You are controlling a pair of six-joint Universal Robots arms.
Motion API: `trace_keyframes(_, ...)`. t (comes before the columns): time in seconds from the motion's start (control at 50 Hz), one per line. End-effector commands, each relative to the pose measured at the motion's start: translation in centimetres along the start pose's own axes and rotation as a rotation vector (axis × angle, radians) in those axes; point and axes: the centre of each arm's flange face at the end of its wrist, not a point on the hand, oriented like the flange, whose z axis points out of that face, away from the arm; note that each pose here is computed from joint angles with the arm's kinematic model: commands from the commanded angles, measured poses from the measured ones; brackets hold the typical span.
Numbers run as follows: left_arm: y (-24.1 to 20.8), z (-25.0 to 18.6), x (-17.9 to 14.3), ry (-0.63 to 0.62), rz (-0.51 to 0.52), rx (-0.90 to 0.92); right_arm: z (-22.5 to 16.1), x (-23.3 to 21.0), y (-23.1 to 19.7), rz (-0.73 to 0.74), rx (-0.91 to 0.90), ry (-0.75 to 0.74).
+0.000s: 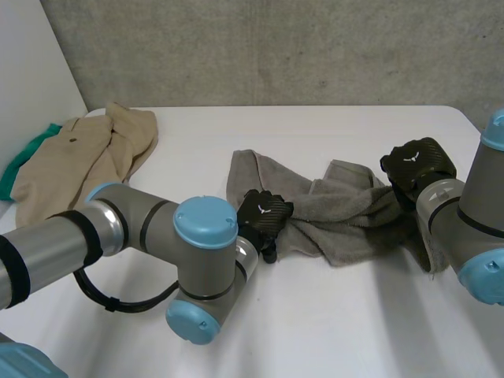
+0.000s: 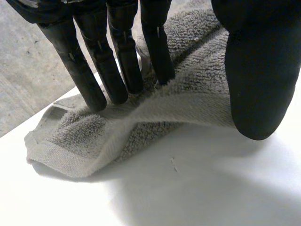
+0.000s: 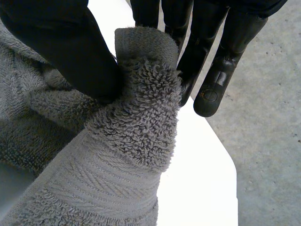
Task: Fold the laundry.
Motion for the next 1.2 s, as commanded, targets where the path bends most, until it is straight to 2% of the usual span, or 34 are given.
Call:
trace_keyframes(0.02,0.2,0.1,0.1,0.002,0.005,0.003,0.0,0.0,0.0,0.000,0.000,0.000)
trace_keyframes(0.24,0.6,0.2,0.3,0.007,0.009,-0.002,0.2,-0.3,0.4,-0.004,-0.014,-0.009)
trace_keyframes(0.5,-2.6,-0.8,-0.7,-0.020,0.004,0.067,0.3,0.5,0.0,-0.001,-0.005,0.011)
trace_keyframes(0.64,-2.4,-0.4,-0.5,-0.022,0.008,0.114,0.2,0.3,-0.1,-0.002,-0.005,0.007)
trace_keyframes(0.82,-0.3,0.0,0.3,-0.005,0.119,0.072,0.2,0.0,0.1,-0.007,-0.010,-0.002)
trace_keyframes(1.0,0.0,-0.3,0.4,-0.002,0.127,0.059,0.2,0.0,0.0,-0.008,-0.007,-0.002)
trace_keyframes(1.12,-0.7,-0.1,-0.2,-0.029,0.118,0.077,0.1,-0.1,0.1,-0.008,-0.012,-0.004)
trace_keyframes(1.2,-2.4,-0.9,-1.6,-0.092,0.115,0.089,0.2,0.2,0.1,-0.013,-0.012,0.001)
